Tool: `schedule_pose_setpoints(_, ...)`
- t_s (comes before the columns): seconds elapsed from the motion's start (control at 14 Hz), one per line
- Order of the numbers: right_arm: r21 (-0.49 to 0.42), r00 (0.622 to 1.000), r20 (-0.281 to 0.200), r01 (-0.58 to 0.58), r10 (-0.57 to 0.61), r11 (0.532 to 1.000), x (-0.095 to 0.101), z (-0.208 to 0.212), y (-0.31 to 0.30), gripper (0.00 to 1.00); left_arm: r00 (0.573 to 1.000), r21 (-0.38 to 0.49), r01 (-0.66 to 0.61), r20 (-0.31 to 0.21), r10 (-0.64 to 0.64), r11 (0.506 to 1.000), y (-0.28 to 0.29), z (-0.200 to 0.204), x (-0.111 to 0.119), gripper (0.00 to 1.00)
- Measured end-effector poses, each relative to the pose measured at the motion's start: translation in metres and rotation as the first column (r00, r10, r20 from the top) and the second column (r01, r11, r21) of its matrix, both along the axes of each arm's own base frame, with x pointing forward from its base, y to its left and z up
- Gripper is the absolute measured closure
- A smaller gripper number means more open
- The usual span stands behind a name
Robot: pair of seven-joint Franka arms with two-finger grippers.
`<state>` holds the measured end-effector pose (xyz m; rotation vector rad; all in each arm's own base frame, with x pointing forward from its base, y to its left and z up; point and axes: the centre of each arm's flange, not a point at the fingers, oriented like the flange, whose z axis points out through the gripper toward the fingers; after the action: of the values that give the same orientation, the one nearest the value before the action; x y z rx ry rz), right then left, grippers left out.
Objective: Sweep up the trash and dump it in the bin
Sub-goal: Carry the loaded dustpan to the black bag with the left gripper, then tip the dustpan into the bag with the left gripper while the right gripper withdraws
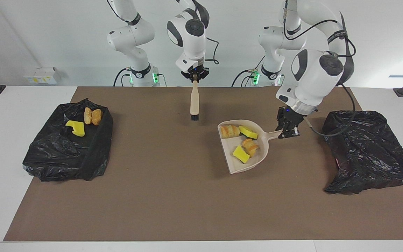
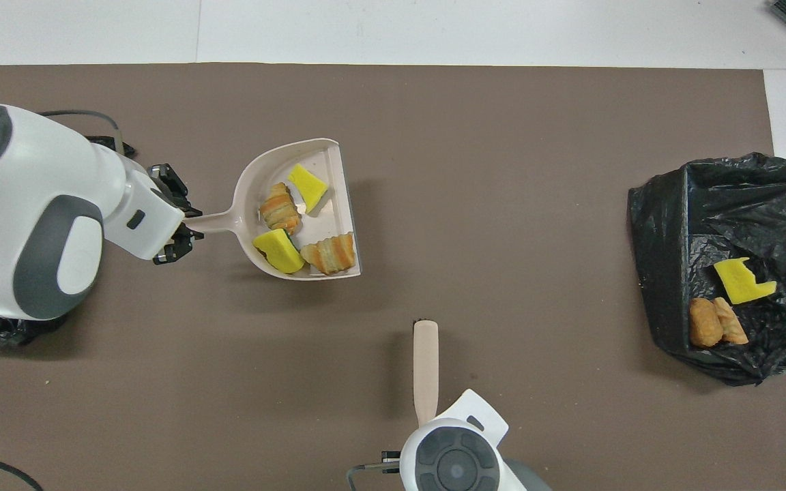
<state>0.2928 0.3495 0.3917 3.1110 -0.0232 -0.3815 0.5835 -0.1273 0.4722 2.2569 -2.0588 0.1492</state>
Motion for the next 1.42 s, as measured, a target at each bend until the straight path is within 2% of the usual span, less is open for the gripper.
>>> schedule_pose_setpoints(0.21, 0.017, 1.000, 0.004, 0.008, -0.008, 1.000, 0.007, -0.033, 0.015, 0.74, 1.000, -0.006, -0.013, 0.022, 0.013, 1.000, 0.055, 0.020, 0.015, 0.69)
schedule_pose_setpoints(0.36, 0.019, 1.000, 0.016, 0.002, -0.002, 1.000, 0.012, -0.050, 0.019, 0.74, 1.000, -0.003, -0.005, 0.019, 0.005, 1.000, 0.090, 0.027, 0.021, 0.69)
schedule_pose_setpoints(0.64, -0.001, 0.998, 0.040, -0.051, 0.051, 0.999, 0.005, -0.062, 0.027, 0.74, 1.000, 0.001, 0.018, 0.013, -0.018, 1.000, 0.169, 0.035, 0.032, 0.69)
schedule_pose_setpoints(0.71, -0.001, 0.998, 0.042, -0.051, 0.051, 0.999, 0.004, -0.064, 0.026, 0.67, 1.000, 0.004, 0.025, 0.016, -0.025, 1.000, 0.193, 0.033, 0.032, 0.69)
schedule_pose_setpoints(0.85, -0.005, 0.998, 0.039, -0.052, 0.052, 0.999, 0.003, -0.068, 0.025, 0.48, 0.999, 0.013, 0.034, 0.026, -0.034, 0.999, 0.242, 0.033, 0.027, 0.69)
schedule_pose_setpoints(1.07, 0.004, 0.995, 0.072, -0.065, 0.064, 0.998, 0.009, -0.064, 0.029, 0.15, 0.999, 0.063, -0.010, 0.035, 0.008, 0.998, 0.309, 0.041, 0.015, 0.69)
schedule_pose_setpoints(1.14, 0.016, 0.994, 0.090, -0.062, 0.060, 0.998, 0.016, -0.056, 0.031, 0.03, 0.999, 0.084, -0.033, 0.040, 0.030, 0.996, 0.329, 0.046, 0.011, 0.69)
schedule_pose_setpoints(1.28, 0.034, 0.987, 0.159, -0.034, 0.029, 0.999, 0.053, -0.031, 0.024, 0.00, 0.997, 0.131, -0.064, 0.051, 0.058, 0.989, 0.368, 0.055, 0.005, 0.69)
schedule_pose_setpoints(1.42, 0.052, 0.972, 0.232, 0.020, -0.032, 0.998, 0.103, -0.001, -0.001, 0.00, 0.997, 0.185, -0.070, 0.054, 0.061, 0.980, 0.393, 0.062, 0.003, 0.69)
